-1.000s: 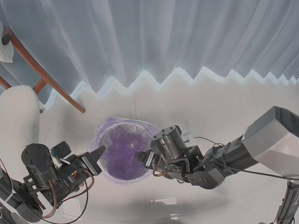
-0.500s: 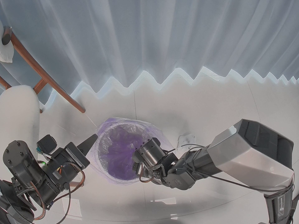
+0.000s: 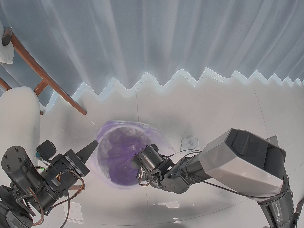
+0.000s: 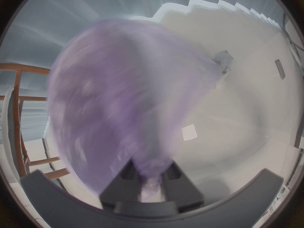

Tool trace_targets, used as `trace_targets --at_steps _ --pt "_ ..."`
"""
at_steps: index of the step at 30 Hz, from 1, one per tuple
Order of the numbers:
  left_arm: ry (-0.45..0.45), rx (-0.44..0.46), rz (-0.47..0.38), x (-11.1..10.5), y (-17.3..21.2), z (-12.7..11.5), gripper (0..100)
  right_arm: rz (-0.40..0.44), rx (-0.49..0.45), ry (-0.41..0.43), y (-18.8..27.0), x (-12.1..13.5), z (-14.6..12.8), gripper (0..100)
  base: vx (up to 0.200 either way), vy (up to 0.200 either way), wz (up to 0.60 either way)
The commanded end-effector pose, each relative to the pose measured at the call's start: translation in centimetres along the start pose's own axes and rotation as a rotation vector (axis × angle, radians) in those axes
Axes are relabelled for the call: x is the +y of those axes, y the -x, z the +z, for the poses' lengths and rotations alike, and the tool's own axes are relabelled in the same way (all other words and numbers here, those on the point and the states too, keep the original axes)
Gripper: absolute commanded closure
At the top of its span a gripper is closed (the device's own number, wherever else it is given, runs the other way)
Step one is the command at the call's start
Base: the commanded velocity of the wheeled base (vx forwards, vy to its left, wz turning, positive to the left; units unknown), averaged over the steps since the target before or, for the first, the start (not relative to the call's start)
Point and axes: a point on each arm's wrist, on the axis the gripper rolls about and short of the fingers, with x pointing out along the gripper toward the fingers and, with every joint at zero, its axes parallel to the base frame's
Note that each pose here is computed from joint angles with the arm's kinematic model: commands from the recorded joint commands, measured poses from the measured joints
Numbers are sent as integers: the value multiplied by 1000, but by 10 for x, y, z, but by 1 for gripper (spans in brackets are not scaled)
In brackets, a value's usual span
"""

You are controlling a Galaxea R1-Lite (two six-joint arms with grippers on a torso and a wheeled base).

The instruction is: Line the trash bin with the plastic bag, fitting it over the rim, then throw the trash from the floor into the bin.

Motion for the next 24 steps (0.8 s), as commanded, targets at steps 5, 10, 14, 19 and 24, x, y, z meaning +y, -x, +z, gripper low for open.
trace_targets --at_steps 5,10,14,19,24 --pt "-95 46 -50 2 0 3 100 -41 -10 64 19 -14 15 100 0 0 0" --pt "-177 129 -106 15 -8 8 100 -82 -7 203 38 -40 28 100 0 0 0" --pt "-228 174 -66 28 -21 3 100 -77 -57 264 44 -55 48 100 0 0 0" --pt "-249 243 -41 37 -35 -9 100 -58 -127 325 38 -77 62 100 0 0 0" --pt "-285 336 40 55 -45 -26 100 -27 -148 399 33 -102 58 100 0 0 0"
